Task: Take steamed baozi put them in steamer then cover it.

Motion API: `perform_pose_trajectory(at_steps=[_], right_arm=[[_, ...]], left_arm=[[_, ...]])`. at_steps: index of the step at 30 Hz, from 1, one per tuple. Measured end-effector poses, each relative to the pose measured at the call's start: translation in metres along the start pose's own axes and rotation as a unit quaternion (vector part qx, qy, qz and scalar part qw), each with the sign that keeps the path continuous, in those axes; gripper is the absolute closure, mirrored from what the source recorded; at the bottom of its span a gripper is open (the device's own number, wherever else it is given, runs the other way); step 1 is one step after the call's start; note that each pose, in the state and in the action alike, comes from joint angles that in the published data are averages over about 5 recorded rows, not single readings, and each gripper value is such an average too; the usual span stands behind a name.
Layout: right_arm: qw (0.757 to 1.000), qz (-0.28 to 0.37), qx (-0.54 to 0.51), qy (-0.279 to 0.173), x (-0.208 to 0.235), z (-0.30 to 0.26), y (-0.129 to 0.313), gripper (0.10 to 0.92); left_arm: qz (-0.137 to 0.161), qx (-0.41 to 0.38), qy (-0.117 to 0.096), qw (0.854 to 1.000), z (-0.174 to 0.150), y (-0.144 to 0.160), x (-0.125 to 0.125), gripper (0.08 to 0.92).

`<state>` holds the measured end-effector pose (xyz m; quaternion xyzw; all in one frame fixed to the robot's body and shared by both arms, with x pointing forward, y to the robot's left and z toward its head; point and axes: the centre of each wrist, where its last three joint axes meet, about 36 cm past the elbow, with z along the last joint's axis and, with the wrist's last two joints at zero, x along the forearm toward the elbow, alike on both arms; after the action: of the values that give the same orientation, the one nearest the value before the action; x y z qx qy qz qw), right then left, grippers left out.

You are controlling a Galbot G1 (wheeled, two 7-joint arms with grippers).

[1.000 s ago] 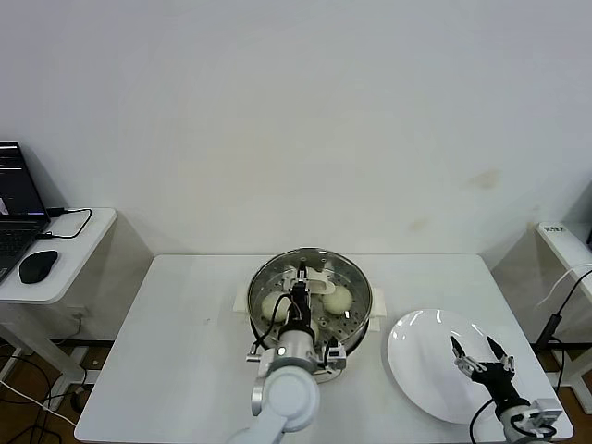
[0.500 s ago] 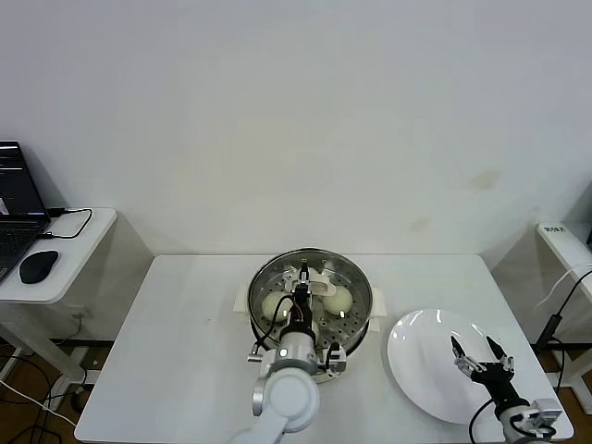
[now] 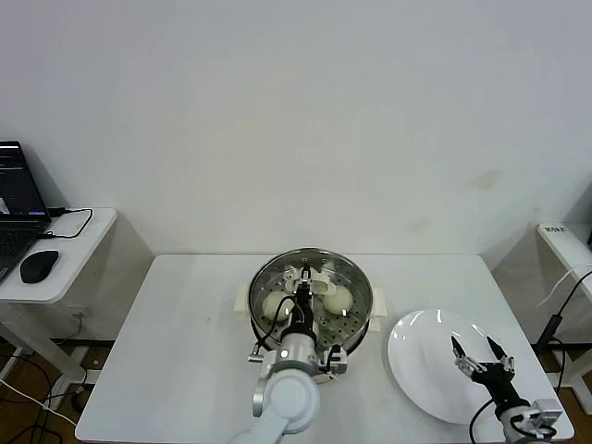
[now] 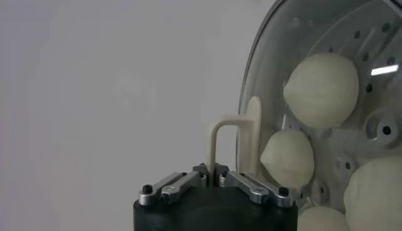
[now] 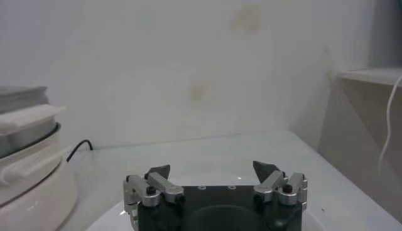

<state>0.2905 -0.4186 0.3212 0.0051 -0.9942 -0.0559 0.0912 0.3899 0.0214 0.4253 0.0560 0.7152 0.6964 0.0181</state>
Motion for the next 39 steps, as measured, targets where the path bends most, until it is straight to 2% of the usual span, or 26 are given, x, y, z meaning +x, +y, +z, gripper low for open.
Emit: perform_pose_trajectory(at_steps=[17,20,39], right_arm=[[1.000,0.003,0.003,0.003,0.003,0.002,-0.003,0.200],[1.000,0.004,0.003,0.003,0.004,0.002,-0.005,0.200],[1.000,-0.001,0.007,0.012,0.010,0.004,-0.002,0.200]], left_arm=[[-0.010,0.014,-0.007,1.000,0.009,0.016,0.016,0.247],[-0.012,0.016,-0.008,1.000,0.012,0.018,0.020,0.192],[-0.020,0.028,-0.012,0.999,0.038,0.035,0.052,0.177]])
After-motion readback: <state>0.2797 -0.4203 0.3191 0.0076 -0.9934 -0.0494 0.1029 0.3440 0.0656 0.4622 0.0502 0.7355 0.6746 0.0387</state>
